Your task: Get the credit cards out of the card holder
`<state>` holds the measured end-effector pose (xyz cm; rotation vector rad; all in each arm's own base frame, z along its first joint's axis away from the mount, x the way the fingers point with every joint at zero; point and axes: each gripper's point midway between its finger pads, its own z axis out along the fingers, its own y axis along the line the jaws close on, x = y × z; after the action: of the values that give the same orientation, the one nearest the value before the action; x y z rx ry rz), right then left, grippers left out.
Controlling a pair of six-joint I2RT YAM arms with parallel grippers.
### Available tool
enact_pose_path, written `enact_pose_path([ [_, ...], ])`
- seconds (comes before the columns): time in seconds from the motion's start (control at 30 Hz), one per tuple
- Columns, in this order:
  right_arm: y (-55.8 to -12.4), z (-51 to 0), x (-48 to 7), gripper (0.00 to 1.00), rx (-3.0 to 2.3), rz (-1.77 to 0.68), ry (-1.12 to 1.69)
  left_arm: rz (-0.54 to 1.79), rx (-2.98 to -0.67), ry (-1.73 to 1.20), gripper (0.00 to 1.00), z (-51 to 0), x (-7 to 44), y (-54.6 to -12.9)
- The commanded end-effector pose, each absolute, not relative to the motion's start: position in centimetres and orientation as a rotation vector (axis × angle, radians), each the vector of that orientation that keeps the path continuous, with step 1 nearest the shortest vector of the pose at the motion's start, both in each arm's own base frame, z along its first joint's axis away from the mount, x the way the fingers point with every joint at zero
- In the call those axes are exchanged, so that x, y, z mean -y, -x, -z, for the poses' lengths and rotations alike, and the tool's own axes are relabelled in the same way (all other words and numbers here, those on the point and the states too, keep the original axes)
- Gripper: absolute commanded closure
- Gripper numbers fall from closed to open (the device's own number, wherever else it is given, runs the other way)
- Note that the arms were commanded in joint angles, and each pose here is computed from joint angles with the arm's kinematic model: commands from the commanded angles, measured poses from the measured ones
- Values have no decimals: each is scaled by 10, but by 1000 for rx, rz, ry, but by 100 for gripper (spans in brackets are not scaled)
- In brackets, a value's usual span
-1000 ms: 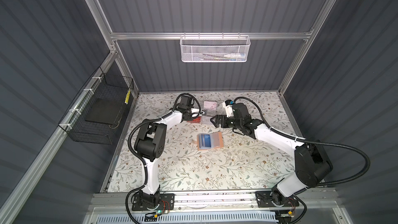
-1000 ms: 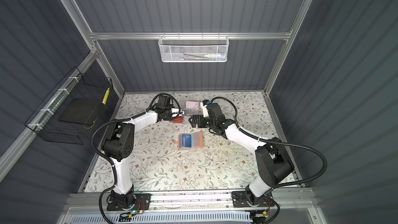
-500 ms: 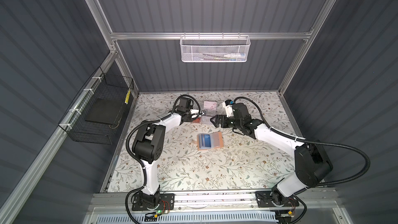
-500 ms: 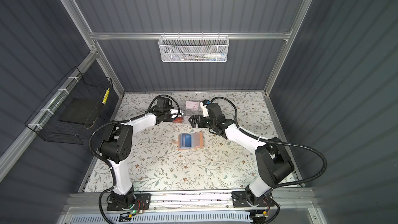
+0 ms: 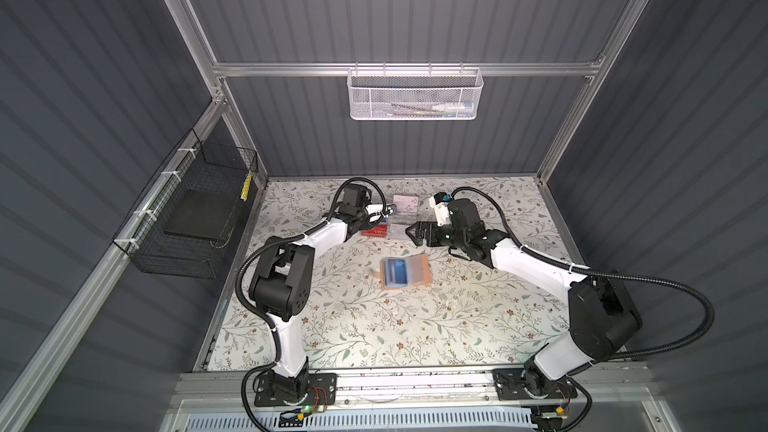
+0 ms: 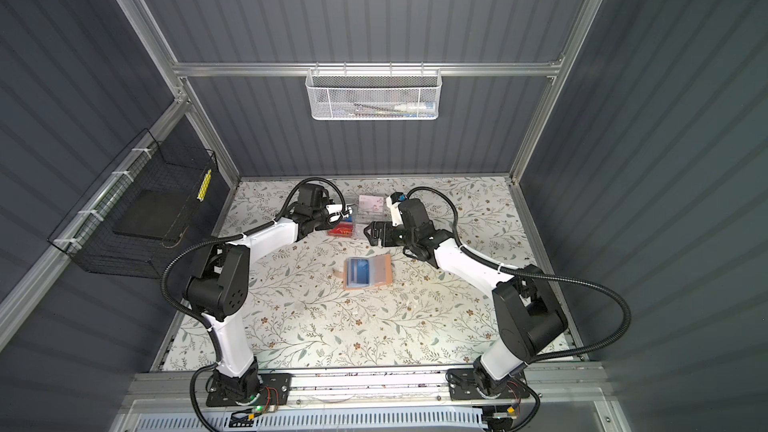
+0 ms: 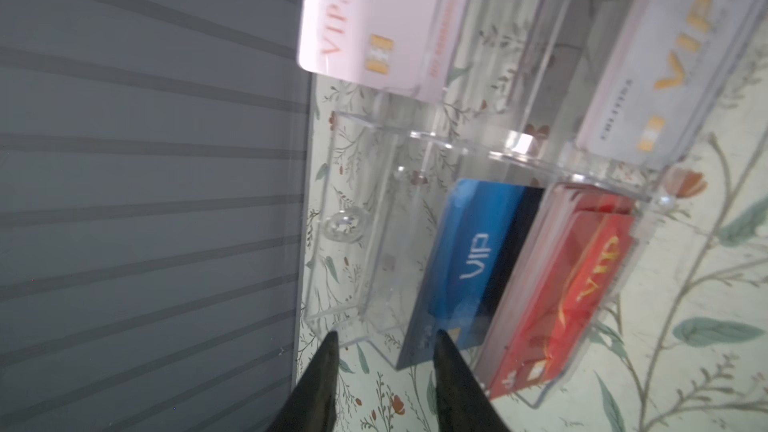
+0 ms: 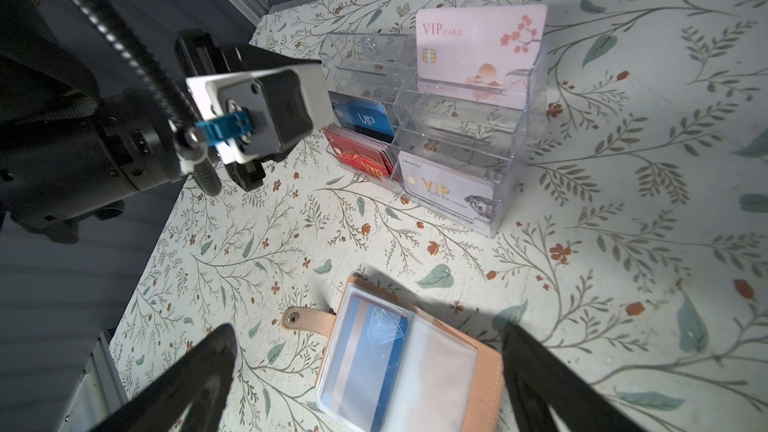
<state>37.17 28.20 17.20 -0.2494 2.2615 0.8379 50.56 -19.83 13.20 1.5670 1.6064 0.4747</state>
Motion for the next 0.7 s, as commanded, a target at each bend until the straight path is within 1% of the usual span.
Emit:
enact_pose_path([
  [0.0, -370, -167, -281, 1, -2271, -842, 247, -409, -1602, -1357, 50, -176, 199, -512],
  [0.03, -370, -167, -279, 1, -2270, -838, 244, -395, -1607, -1322, 39, -181, 198, -512],
  [0.07, -370, -168, -279, 1, -2267, -837, 245, -384, -1609, -1294, 26, -185, 198, -512],
  [0.1, -370, -168, -279, 1, -2267, -835, 243, -374, -1614, -1253, 1, -191, 197, -512],
  [0.2, -371, -167, -277, 1, -2268, -837, 234, -340, -1633, -1147, 0, -203, 193, -512],
  [0.27, -372, -165, -277, 1, -2273, -843, 224, -322, -1649, -1024, 0, -215, 184, -514],
  [0.43, -379, -154, -268, 1, -2309, -810, 180, -224, -1638, -601, 0, -257, 159, -512],
  [0.5, -381, -152, -265, 1, -2316, -791, 174, -162, -1666, -383, 0, -270, 144, -510],
  [0.57, -383, -149, -262, 1, -2318, -754, 174, -106, -1732, -240, 0, -269, 134, -508],
  [0.67, -392, -141, -256, 1, -2348, -687, 166, -18, -1856, -129, 0, -253, 133, -508],
])
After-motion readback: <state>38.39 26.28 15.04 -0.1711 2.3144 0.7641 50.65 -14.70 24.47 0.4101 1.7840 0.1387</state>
